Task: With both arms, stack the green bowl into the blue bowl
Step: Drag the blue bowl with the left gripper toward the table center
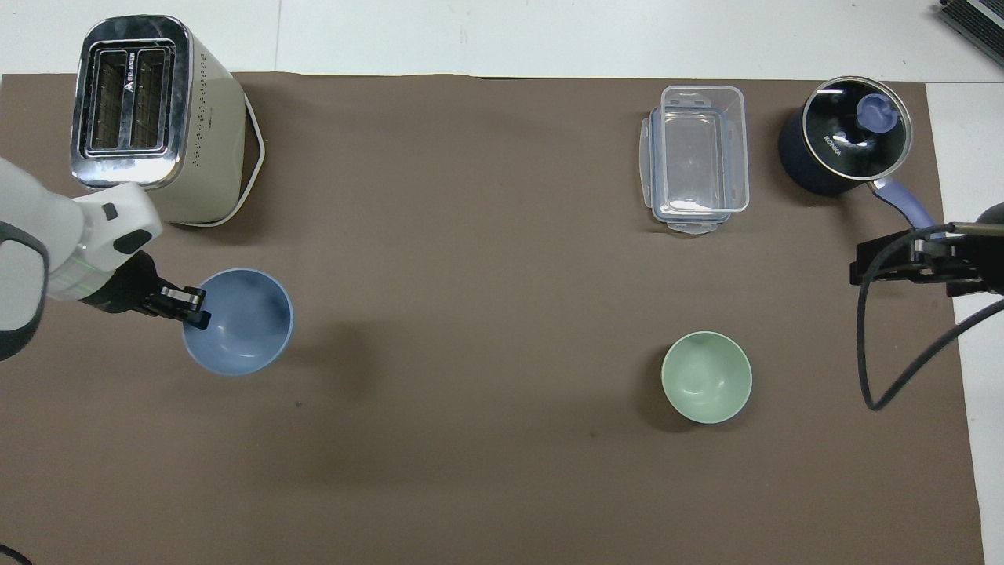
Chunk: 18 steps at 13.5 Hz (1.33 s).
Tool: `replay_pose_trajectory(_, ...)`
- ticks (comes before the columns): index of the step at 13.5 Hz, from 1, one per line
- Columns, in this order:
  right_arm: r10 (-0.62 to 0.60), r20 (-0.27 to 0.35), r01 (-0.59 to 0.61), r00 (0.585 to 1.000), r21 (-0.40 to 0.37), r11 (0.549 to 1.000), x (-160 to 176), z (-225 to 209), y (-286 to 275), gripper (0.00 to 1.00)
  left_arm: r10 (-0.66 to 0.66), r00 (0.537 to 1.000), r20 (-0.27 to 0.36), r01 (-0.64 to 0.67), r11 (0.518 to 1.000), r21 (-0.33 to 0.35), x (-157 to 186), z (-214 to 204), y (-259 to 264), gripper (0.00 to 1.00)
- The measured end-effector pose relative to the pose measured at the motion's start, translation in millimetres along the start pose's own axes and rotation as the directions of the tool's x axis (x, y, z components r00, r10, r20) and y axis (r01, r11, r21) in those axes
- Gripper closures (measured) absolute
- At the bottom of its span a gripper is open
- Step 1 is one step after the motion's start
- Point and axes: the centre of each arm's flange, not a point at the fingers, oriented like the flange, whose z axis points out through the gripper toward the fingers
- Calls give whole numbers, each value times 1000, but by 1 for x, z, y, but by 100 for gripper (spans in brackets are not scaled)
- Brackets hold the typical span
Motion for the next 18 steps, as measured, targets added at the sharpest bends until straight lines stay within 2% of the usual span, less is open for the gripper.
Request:
replay_pose_trajectory(6, 0, 0, 0, 1000, 0, 1000, 0, 0, 0, 0, -27, 1000, 2, 27, 999, 18, -2, 39, 118, 93)
replay_pose_trajectory(10, 0, 0, 0, 1000, 0, 1000, 0, 0, 0, 0, -55, 998, -17, 55, 998, 13, -12, 94, 181, 93)
replay_pose_trajectory(13, 0, 0, 0, 1000, 0, 1000, 0, 0, 0, 0, -74, 996, -46, 74, 997, 4, -26, 134, 214, 93)
replay_pose_trajectory(18, 0, 0, 0, 1000, 0, 1000, 0, 0, 0, 0, -96, 992, -84, 94, 995, -21, -51, 191, 232, 93)
